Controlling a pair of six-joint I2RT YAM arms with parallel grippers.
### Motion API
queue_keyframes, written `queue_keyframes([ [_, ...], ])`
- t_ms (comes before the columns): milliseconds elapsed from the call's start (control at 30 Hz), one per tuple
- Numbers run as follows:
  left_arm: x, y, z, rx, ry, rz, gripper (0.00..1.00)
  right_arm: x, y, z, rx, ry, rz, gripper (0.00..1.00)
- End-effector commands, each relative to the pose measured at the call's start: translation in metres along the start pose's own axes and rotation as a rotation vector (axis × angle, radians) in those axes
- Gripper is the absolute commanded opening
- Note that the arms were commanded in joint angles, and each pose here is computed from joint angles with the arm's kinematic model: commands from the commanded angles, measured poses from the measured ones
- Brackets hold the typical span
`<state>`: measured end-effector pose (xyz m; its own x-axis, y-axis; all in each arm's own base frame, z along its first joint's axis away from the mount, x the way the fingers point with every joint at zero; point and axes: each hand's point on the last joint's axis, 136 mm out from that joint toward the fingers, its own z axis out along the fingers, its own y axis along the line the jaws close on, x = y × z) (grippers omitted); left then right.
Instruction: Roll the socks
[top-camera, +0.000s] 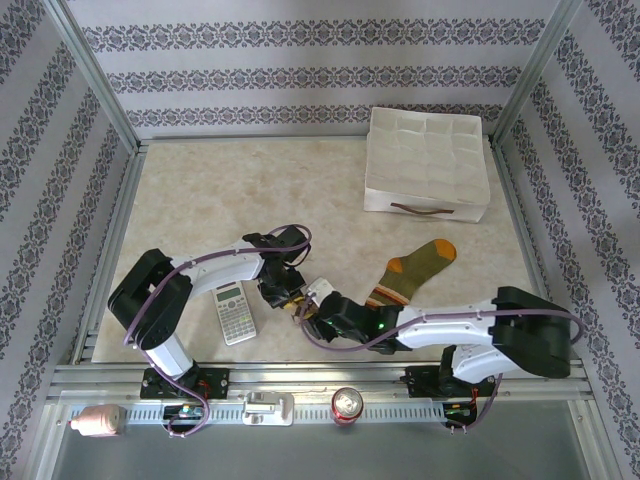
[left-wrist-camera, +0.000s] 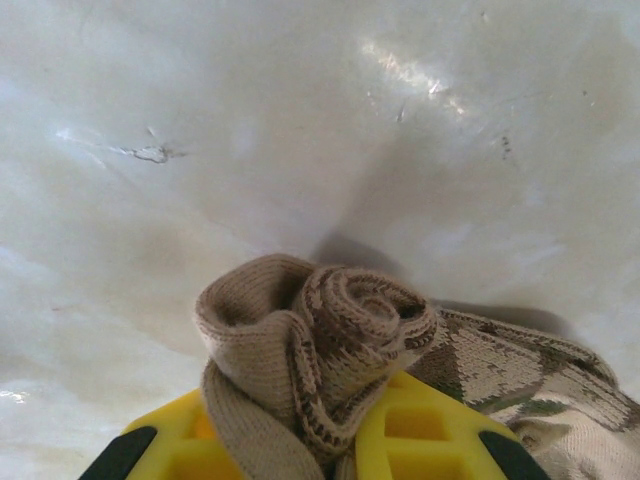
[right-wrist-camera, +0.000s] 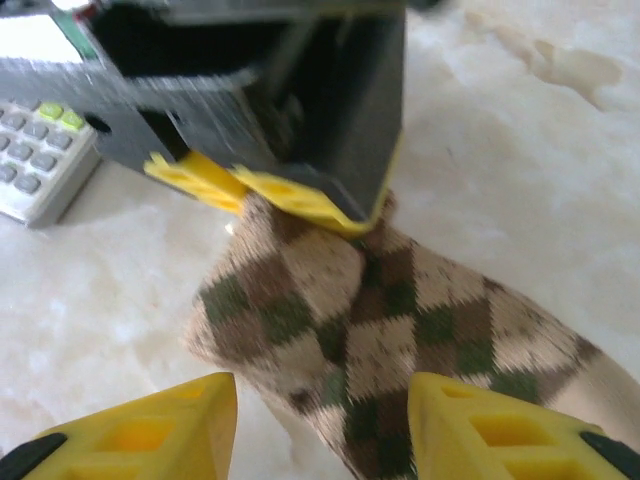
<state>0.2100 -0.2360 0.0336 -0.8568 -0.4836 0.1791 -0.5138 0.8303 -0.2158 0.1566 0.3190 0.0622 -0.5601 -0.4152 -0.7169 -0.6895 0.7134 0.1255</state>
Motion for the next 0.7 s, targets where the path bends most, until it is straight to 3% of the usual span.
queue_keyframes([
  [0,0.006,0.011,0.001,-0.060,0.013,0.018,0.00,-0.019,0.005,0.009,0.058,-0.043,0.006,0.50],
  [267,0.007,0.006,0.002,-0.032,0.020,0.021,0.00,-0.014,0.012,0.035,0.082,0.032,0.004,0.51],
  [367,0.008,0.004,0.001,-0.012,0.025,0.021,0.00,-0.003,0.008,0.045,0.112,0.090,0.010,0.47],
  [500,0.009,0.000,-0.004,0.024,0.020,0.025,0.00,0.012,-0.001,0.055,0.126,0.167,0.048,0.28],
  [567,0.008,-0.004,-0.010,0.051,0.010,0.024,0.05,0.023,-0.004,0.056,0.125,0.218,0.069,0.17],
  [633,0.004,-0.008,-0.018,0.099,-0.005,0.008,0.21,0.036,-0.006,0.054,0.119,0.259,0.078,0.00],
  [667,0.001,-0.011,-0.022,0.128,-0.014,-0.004,0.31,0.041,-0.007,0.053,0.113,0.273,0.077,0.00],
])
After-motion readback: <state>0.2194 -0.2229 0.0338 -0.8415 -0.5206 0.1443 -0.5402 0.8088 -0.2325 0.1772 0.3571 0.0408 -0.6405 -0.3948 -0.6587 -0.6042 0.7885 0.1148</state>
